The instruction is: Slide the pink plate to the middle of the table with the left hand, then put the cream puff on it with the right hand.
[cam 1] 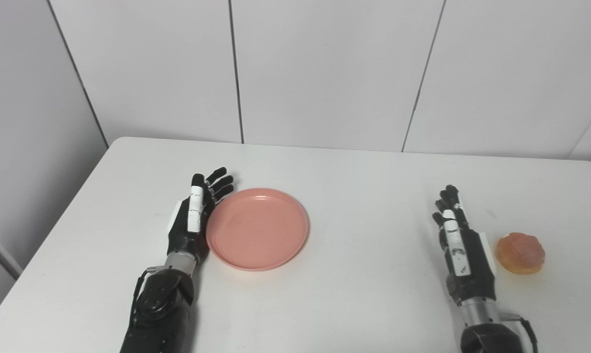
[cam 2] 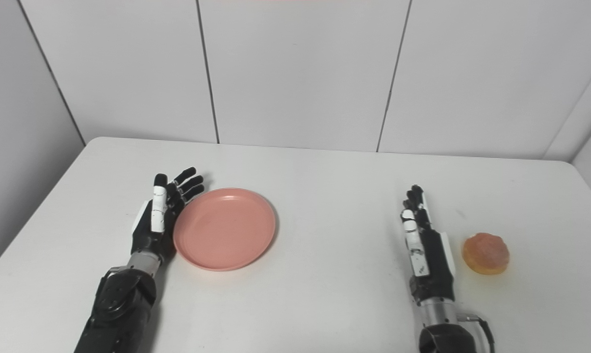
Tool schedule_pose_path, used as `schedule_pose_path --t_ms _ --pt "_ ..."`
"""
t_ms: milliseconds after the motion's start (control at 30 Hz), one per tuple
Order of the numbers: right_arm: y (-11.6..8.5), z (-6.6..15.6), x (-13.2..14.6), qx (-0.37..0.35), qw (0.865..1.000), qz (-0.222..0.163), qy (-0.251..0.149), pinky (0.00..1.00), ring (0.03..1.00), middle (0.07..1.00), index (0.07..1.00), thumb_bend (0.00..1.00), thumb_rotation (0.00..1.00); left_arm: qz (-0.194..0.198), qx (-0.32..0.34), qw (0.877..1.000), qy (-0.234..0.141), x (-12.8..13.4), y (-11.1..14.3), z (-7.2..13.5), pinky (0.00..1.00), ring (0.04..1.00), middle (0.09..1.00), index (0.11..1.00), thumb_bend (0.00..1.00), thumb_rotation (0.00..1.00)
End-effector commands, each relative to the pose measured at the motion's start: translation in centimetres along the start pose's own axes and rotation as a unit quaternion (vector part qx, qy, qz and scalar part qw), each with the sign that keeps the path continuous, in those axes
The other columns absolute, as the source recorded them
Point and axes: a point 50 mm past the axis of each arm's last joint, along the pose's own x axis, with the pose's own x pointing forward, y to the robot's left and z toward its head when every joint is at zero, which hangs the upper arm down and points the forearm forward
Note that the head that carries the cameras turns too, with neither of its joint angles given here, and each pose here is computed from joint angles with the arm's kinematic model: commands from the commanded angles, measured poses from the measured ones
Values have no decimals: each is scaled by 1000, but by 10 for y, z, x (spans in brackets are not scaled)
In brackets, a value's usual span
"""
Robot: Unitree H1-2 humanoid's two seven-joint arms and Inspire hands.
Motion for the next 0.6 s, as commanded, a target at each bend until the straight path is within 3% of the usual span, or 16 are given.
schedule_pose_path --t_ms 0,233,567 --pt "13 -22 -18 9 999 0 44 1000 1000 1000 1000 500 893 -19 -2 1000 3 -1 -1 4 842 855 836 810 851 990" --pt "28 -20 -12 29 998 -2 50 1000 1000 1000 1000 557 796 -44 -16 999 12 -5 -2 3 863 879 853 827 862 981" --pt "37 -16 -9 41 998 -10 55 1000 1000 1000 1000 615 767 -69 -42 996 32 -7 -12 1 887 867 839 822 868 984"
